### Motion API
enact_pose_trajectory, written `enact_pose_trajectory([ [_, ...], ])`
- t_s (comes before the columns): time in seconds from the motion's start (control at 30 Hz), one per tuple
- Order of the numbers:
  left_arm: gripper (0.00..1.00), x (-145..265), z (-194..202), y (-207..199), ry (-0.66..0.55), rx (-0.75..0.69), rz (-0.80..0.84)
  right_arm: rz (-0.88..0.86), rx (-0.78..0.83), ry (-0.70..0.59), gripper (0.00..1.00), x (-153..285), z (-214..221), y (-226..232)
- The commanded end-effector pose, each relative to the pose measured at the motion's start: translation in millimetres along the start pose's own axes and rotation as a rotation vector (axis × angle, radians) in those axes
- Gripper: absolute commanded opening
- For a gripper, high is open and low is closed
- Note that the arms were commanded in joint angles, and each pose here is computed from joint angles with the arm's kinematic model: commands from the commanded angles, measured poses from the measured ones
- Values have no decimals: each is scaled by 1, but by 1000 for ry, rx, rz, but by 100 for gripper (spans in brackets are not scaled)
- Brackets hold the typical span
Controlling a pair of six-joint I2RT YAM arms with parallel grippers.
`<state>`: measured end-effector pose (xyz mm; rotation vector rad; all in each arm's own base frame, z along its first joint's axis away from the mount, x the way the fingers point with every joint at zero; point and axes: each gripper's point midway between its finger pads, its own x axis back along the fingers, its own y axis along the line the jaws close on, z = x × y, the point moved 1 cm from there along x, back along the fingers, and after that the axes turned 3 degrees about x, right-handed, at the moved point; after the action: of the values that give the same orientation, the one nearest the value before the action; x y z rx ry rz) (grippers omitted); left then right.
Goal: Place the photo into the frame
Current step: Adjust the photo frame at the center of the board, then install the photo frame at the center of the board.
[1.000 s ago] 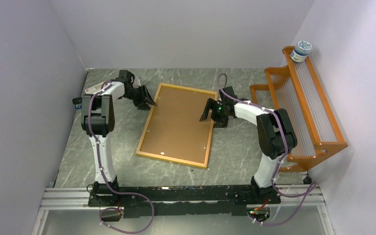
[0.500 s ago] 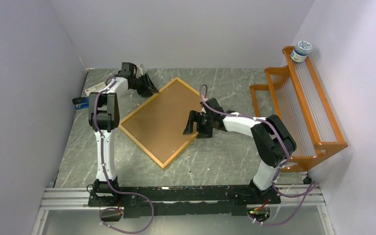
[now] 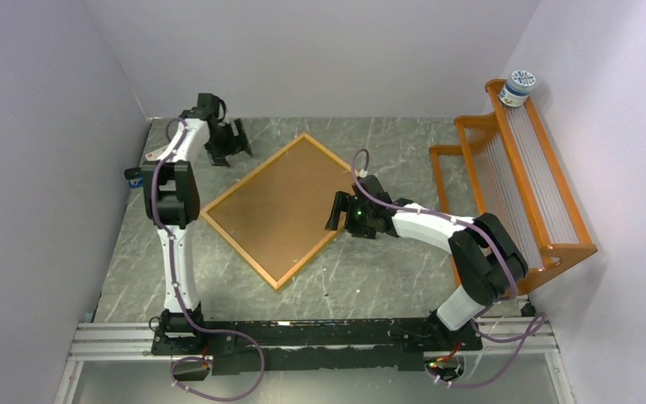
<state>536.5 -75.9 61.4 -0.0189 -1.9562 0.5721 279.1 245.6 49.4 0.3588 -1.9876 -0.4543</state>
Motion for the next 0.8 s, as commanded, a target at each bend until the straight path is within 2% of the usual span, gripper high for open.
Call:
enact_pose_trajectory([
  [0.0, 89, 87, -26, 10, -143, -8, -131, 40, 13, -182, 91, 21, -42, 5],
  [0.17, 92, 128, 9, 30, -159, 54, -213, 192, 55, -339, 91, 48, -84, -8],
  [0.23, 91, 142, 22, 51, -176, 118, -259, 244, 81, -389, 91, 53, -105, -15],
  [0.3, 92, 156, 38, 78, -213, 186, -376, 292, 77, -411, 91, 51, -127, -26],
  [0.43, 92, 163, 67, 99, -232, 278, -380, 300, 39, -436, 91, 41, -179, -38],
  [0.6, 90, 151, 109, 97, -145, 320, -284, 296, 53, -371, 90, 12, -217, -52],
  [0.77, 86, 130, 141, 90, -21, 360, -193, 346, 93, -220, 87, -30, -216, -63],
])
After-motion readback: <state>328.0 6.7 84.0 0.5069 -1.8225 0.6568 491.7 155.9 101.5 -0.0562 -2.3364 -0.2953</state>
